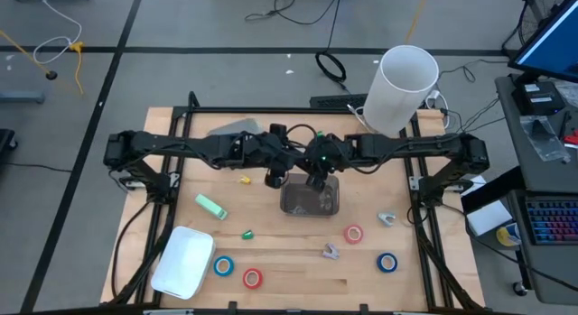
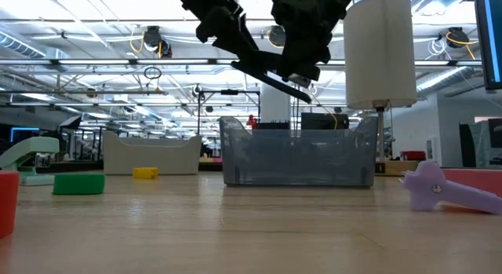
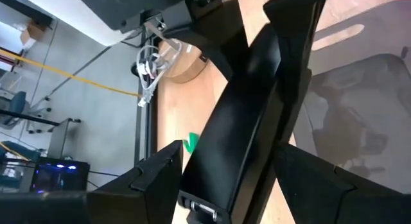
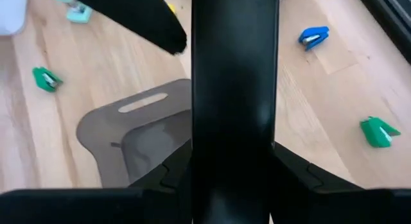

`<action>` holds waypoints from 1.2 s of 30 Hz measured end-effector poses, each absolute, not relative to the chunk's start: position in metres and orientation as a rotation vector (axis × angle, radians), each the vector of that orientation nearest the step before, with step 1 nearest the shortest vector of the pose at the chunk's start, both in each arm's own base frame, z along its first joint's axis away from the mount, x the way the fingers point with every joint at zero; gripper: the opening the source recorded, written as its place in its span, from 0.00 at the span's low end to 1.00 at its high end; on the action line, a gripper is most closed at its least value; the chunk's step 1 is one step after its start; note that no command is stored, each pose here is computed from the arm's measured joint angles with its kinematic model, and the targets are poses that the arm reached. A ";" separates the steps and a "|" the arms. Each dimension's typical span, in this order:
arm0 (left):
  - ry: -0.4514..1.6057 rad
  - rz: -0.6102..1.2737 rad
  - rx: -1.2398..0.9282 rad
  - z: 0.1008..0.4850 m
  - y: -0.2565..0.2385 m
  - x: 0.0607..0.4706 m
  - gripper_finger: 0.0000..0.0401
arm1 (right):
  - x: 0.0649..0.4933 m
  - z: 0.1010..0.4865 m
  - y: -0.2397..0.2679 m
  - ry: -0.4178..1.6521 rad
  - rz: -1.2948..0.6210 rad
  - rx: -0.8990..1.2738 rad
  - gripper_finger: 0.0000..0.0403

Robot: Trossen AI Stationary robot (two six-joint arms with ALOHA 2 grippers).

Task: Pick and place Stapler, Stapler remover, tape
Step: Put the black stapler into the gray bin

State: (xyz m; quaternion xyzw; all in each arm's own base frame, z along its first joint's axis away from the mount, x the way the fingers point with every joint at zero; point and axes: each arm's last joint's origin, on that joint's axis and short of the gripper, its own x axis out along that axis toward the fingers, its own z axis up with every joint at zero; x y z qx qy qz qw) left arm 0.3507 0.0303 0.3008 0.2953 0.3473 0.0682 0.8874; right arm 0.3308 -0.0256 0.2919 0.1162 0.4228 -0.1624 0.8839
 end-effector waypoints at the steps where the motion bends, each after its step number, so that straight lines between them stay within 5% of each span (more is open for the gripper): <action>1: 0.722 0.142 0.614 0.301 0.030 0.351 0.60 | 0.332 0.291 -0.025 0.882 -0.338 0.245 0.32; 36: 0.826 0.051 0.379 0.289 0.050 0.340 0.60 | 0.356 0.271 -0.016 0.854 -0.255 0.288 0.32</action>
